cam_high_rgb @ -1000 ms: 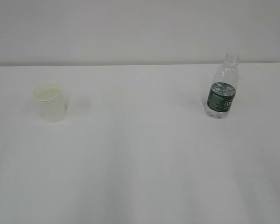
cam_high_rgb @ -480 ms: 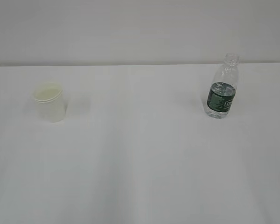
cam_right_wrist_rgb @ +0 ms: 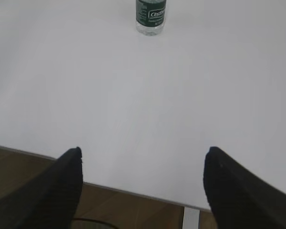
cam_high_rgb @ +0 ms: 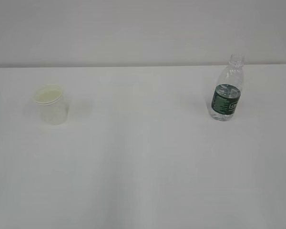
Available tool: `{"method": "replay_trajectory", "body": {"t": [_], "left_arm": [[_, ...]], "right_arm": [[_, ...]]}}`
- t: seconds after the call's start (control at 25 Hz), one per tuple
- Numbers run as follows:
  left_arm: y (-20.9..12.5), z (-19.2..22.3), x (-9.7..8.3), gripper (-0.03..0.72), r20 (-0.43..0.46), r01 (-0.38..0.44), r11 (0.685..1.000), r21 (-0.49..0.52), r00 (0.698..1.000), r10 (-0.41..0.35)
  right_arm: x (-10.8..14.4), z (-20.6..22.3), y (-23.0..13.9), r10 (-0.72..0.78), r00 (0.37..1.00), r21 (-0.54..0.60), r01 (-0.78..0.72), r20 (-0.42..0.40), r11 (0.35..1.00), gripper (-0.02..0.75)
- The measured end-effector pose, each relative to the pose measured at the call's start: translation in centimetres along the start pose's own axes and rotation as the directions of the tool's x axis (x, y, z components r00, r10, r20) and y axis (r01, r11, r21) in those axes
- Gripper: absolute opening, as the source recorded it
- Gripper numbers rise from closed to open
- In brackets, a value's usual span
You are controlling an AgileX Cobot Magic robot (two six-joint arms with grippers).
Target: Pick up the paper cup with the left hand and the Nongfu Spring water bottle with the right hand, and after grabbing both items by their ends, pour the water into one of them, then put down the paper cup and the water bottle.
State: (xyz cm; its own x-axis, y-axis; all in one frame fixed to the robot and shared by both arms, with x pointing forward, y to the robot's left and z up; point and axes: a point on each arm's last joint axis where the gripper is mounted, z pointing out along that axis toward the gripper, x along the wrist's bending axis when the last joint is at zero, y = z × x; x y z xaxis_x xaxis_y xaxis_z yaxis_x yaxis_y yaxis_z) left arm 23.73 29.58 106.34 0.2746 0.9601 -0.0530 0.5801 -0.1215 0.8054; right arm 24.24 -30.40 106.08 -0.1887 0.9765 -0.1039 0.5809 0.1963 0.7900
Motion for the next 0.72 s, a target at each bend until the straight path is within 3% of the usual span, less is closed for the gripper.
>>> {"method": "replay_trajectory", "body": {"t": [0.2,0.72], "left_arm": [[0.0,0.0,0.0,0.483,0.0,0.0,1.0,0.001,1.0,0.0],[-0.1,1.0,0.1,0.447,-0.001,0.003,1.0,-0.028,1.0,-0.003]], "right_arm": [[0.1,0.7,-0.7,-0.001,1.0,0.054,0.001,-0.003,0.999,0.589],[0.2,1.6,-0.9,0.002,1.0,0.04,-0.002,0.0,0.999,0.589]]}}
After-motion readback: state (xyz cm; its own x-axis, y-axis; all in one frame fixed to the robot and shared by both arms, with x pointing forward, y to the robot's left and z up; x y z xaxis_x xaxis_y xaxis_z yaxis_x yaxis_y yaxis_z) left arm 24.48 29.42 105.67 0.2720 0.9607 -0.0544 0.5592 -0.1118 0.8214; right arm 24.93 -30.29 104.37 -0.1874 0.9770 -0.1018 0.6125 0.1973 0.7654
